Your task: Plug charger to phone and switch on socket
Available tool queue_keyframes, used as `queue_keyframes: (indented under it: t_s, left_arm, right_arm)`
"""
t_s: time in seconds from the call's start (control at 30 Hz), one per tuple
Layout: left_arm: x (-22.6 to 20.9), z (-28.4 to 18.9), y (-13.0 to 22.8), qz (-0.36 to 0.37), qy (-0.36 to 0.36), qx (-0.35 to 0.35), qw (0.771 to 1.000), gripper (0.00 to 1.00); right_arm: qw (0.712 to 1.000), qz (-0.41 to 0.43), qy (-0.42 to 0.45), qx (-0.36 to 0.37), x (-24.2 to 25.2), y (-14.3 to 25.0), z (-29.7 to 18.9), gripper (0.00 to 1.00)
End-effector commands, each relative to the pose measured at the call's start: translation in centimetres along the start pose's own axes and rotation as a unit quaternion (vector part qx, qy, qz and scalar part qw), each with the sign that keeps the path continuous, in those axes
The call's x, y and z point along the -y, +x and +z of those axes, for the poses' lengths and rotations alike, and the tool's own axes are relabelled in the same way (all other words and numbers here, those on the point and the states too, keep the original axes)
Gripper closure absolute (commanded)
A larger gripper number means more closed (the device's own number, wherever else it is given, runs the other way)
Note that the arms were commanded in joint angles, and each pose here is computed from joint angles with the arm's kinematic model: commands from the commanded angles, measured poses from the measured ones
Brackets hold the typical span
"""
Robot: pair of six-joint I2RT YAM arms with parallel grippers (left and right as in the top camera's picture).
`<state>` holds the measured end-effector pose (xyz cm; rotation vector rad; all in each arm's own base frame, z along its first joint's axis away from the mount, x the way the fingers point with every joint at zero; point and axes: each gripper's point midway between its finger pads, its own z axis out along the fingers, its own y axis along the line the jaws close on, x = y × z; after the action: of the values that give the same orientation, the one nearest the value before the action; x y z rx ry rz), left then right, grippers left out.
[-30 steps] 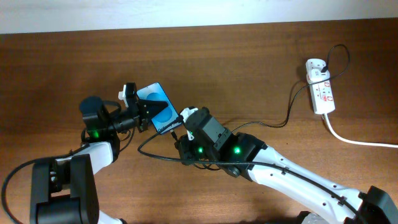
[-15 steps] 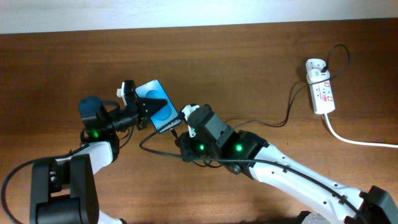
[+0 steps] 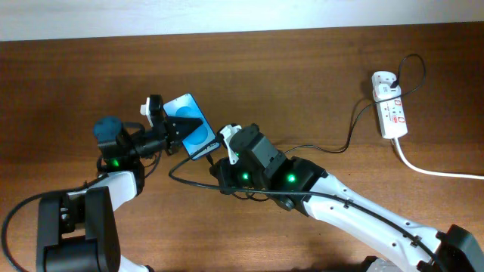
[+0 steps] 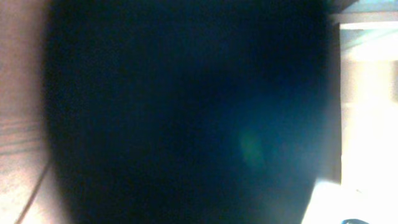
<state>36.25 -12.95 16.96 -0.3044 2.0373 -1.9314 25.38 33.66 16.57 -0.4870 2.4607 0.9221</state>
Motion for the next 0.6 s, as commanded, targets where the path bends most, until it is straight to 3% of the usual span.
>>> queue_keyframes:
  t_s: [0.0,0.23,0.47,0.57]
  left_arm:
    - [1.7,1.7,2.9,0.057,0.026,-0.074,0.995,1.0]
    - [3.1,1.4,5.7,0.125,0.052,-0.151,0.979,1.0]
    - [3.1,1.2,6.3,0.145,0.058,-0.167,0.974,1.0]
    - [3.1,1.2,6.3,0.145,0.058,-0.167,0.974,1.0]
  right_arm:
    - [0.999,-0.016,0.03,0.035,1.3,-1.8,0.3,0.96]
    - [0.996,-0.053,0.033,0.06,2.2,-3.6,0.0,0.96]
    - [0.992,-0.094,0.025,0.084,0.9,-5.5,-1.1,0.91]
    - [0.989,-0.099,0.018,0.108,0.1,-6.8,-1.5,0.95]
